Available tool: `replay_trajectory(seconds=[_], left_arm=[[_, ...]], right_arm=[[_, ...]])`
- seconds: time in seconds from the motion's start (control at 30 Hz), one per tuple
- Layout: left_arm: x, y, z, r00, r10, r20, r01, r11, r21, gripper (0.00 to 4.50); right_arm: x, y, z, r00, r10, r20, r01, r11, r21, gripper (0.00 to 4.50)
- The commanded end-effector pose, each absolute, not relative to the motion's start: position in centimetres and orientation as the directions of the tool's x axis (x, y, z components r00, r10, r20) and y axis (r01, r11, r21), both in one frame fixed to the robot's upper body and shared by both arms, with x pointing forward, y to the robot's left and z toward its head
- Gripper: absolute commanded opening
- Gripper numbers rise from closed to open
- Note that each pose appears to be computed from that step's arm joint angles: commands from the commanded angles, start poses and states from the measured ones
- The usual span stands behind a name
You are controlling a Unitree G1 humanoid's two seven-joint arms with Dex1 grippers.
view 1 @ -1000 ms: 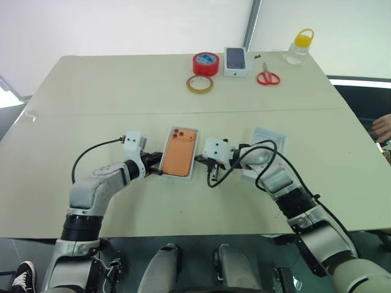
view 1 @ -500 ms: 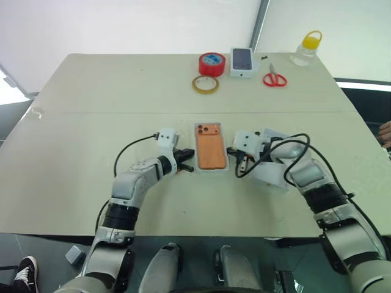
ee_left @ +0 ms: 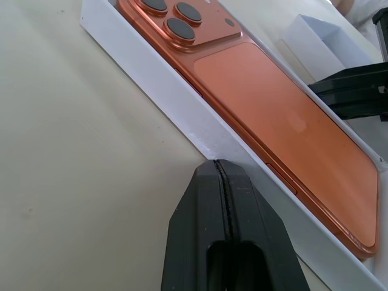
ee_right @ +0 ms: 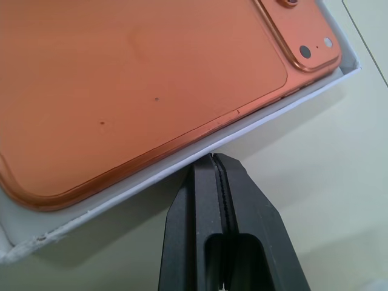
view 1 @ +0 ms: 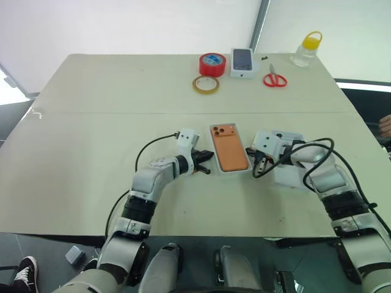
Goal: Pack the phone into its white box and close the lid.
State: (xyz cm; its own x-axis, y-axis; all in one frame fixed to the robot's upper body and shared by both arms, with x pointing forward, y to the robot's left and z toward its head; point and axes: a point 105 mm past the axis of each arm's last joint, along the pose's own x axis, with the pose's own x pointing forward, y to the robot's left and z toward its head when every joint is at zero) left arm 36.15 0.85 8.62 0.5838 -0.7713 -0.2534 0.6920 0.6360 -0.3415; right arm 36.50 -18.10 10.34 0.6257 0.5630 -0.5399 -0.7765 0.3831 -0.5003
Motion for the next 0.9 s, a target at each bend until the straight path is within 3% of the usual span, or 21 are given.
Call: replay_trajectory(seconds=[0.03, 0.57, 0.9], left_arm=[[35.2, -1.9, 9.8, 0.498, -0.843, -0.205, 0.771, 0.538, -0.34, 0.02], [35.6, -0.7, 9.6, 0.533, -0.822, -0.203, 0.747, 0.569, -0.343, 0.02], [35.9, -0.5, 9.7, 0.555, -0.809, -0.197, 0.737, 0.587, -0.336, 0.02]], right_arm=[[35.8, -16.4, 10.4, 0.579, 0.613, -0.537, -0.808, 0.345, -0.477, 0.0], [35.9, -16.6, 9.8, 0.587, 0.588, -0.557, -0.805, 0.352, -0.477, 0.0], [33.9, -16.3, 9.2, 0.475, 0.633, -0.611, -0.879, 0.306, -0.366, 0.0]])
